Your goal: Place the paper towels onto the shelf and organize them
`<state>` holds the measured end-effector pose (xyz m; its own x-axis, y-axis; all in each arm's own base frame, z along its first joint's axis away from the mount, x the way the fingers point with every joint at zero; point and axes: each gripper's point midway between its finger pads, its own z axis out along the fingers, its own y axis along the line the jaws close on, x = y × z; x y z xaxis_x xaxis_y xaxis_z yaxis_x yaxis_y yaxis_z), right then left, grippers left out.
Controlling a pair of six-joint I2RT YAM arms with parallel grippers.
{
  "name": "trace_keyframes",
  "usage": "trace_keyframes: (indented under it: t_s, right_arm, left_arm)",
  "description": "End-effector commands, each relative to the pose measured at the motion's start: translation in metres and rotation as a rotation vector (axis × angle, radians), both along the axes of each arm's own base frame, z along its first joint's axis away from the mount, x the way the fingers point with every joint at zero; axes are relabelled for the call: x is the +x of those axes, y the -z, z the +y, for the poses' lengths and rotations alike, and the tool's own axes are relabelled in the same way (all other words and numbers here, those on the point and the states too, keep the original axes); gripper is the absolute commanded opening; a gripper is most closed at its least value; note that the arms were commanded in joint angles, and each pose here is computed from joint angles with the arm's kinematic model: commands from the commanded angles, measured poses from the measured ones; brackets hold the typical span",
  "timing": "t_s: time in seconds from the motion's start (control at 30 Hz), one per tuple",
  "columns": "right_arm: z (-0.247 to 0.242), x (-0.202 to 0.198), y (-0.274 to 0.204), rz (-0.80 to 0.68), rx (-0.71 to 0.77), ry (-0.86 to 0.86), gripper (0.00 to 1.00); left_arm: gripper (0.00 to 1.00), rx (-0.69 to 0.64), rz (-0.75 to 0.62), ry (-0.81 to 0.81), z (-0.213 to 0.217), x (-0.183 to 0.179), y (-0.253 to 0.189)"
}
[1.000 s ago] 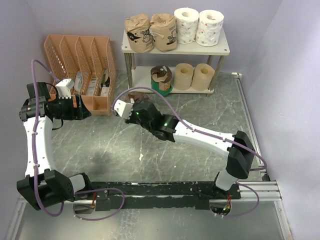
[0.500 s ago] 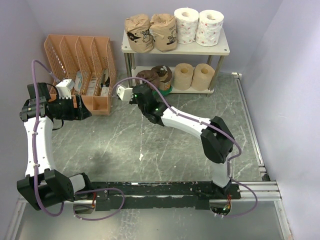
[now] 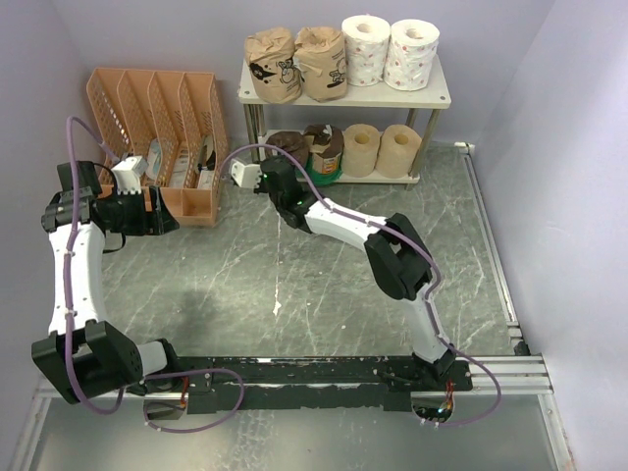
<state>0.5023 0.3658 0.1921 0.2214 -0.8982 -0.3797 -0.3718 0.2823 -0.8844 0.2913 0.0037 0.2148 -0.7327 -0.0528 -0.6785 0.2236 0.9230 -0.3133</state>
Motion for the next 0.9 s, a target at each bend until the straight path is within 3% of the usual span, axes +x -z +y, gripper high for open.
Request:
trace_keyframes:
  t_s: [0.0,0.4,0.43,0.47,0.5,0.57,0.7,0.8,0.87]
  right_arm:
    - [0.001,0.025,-0.033,-0.095,0.060,0.014,0.00]
    - [0.002,0.060,-0.039,-0.134,0.096,0.016,0.00]
    - [0.001,0.060,-0.040,-0.146,0.104,0.025,0.09]
    - [-0.002,0.061,-0.044,-0.167,0.117,0.042,0.39]
    - [-0.006,0.062,-0.046,-0.184,0.121,0.059,0.55]
    - [-0.007,0.061,-0.050,-0.192,0.132,0.069,0.74]
    - [-0.008,0.057,-0.052,-0.180,0.155,0.063,0.98]
    - [-0.013,0.044,-0.071,-0.249,0.194,0.104,1.00]
    - [-0.028,0.026,-0.088,-0.292,0.267,0.221,1.00]
  left_arm:
    - [0.78,0.011,-0.014,-0.015,0.007,0.008,-0.003]
    - [0.78,0.022,0.014,-0.033,0.013,0.013,0.003]
    - [0.78,0.022,0.014,-0.033,0.013,0.013,0.003]
    - [0.78,0.022,0.013,-0.030,0.013,0.013,0.002]
    - [0.78,0.023,0.013,-0.025,0.012,0.013,0.001]
    - [0.78,0.024,0.007,-0.019,0.012,0.013,-0.001]
    - [0.78,0.024,0.001,-0.016,0.012,0.014,-0.003]
    - [0.78,0.024,-0.003,-0.012,0.011,0.013,-0.006]
    - [0.78,0.024,-0.011,-0.011,0.010,0.012,-0.007]
